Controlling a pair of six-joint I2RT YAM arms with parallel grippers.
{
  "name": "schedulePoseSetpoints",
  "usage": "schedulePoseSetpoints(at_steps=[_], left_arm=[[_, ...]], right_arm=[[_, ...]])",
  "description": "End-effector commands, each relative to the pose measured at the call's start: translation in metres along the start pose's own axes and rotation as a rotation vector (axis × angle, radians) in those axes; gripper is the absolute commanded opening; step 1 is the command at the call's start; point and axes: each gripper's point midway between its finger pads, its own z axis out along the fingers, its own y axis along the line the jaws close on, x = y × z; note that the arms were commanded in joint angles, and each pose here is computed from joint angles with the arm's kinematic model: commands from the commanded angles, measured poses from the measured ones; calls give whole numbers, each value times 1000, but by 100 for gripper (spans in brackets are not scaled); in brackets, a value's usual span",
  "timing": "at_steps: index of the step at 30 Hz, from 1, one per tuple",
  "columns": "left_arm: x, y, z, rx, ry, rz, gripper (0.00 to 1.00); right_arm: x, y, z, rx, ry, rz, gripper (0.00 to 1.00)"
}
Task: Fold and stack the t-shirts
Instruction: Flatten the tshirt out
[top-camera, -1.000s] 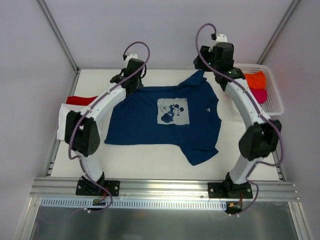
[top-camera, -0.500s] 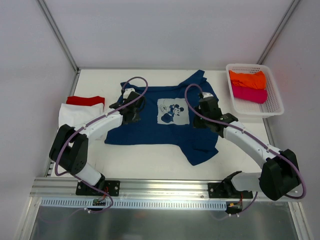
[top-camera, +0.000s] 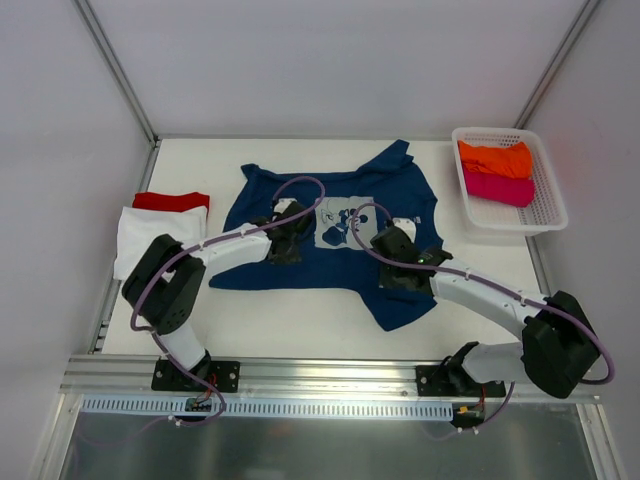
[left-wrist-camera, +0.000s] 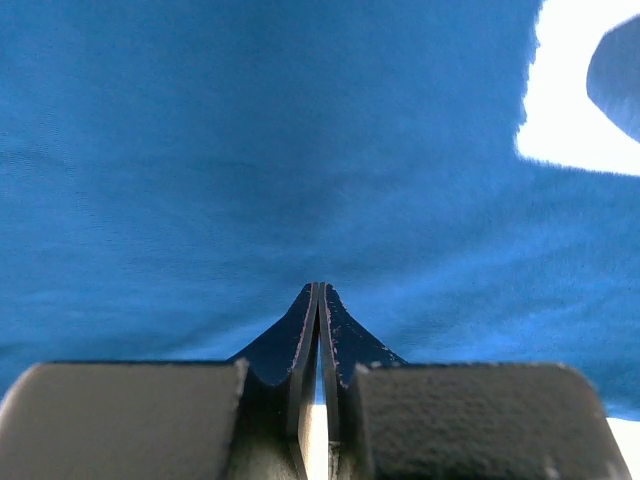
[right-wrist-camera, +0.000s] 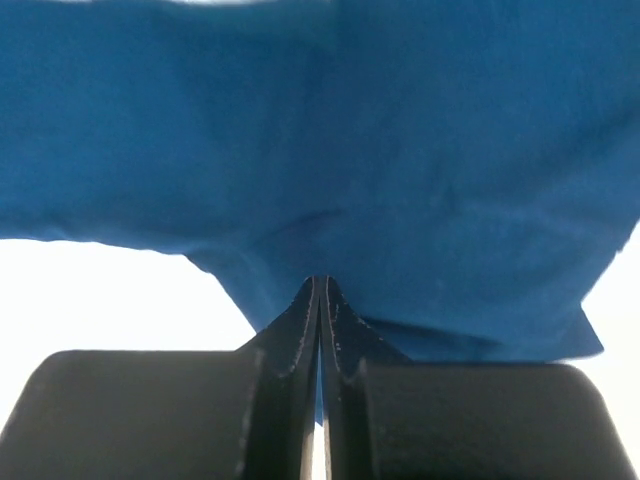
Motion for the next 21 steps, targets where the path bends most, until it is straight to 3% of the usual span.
schedulePoseSetpoints(at_steps=[1,14,21], left_arm=[[5,-17,6,17,22,6,0],[26,-12,3,8,44,33,0],[18,1,-13,2,-25,48,0]], right_arm=[[9,-17,-3,116,-13,47,1],[28,-32,22,369,63,-15,0],[32,-33,37,420,88,-43,0]])
